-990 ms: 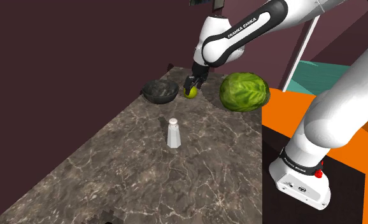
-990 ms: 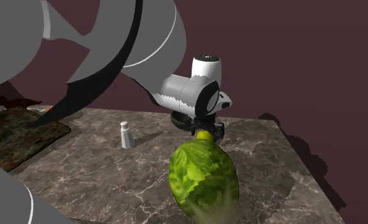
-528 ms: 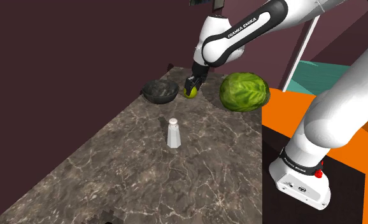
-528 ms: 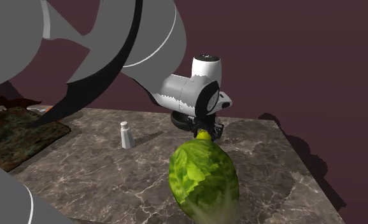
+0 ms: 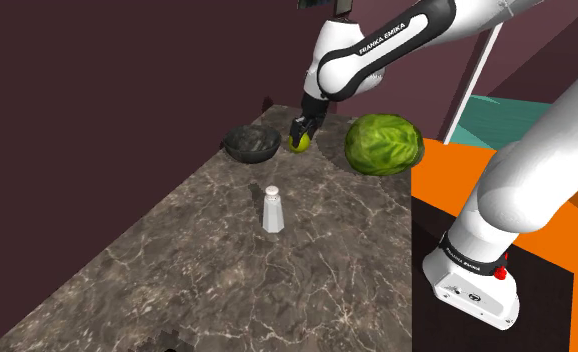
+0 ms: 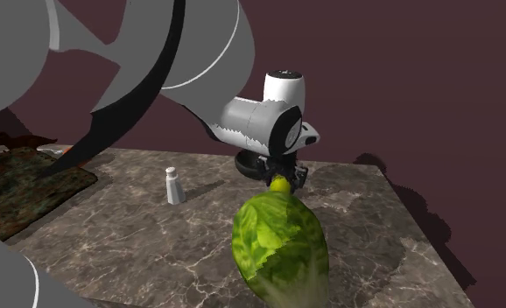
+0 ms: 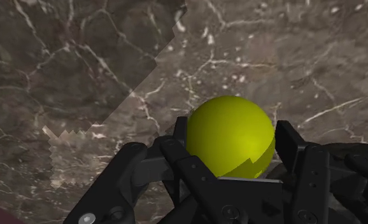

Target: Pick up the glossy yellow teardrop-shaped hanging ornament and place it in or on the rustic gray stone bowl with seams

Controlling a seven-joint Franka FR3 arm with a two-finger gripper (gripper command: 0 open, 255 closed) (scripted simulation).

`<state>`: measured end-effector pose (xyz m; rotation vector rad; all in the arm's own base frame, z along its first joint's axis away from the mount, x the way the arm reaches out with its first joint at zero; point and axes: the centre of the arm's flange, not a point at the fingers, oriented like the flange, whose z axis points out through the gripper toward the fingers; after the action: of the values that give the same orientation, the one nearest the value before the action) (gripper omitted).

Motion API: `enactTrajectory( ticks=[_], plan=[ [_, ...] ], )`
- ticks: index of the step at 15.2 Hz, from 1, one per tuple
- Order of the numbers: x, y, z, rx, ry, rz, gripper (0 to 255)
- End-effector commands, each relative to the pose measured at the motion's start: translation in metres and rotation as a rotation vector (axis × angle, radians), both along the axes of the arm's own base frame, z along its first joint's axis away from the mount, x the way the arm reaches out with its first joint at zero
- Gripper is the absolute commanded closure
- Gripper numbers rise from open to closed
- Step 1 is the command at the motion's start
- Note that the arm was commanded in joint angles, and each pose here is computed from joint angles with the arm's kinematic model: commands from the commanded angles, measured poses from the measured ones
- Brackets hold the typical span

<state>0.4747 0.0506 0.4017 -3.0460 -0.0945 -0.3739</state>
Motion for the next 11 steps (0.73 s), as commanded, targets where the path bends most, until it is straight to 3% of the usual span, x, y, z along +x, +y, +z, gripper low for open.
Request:
enactTrajectory(
  ticks=[1, 11],
  plan=[
    [-0.001, 0.000, 0.011, 0.000, 0.000, 0.000, 255],
    [-0.001, 0.000, 0.063, 0.000, 0.000, 0.000, 255]
  ],
)
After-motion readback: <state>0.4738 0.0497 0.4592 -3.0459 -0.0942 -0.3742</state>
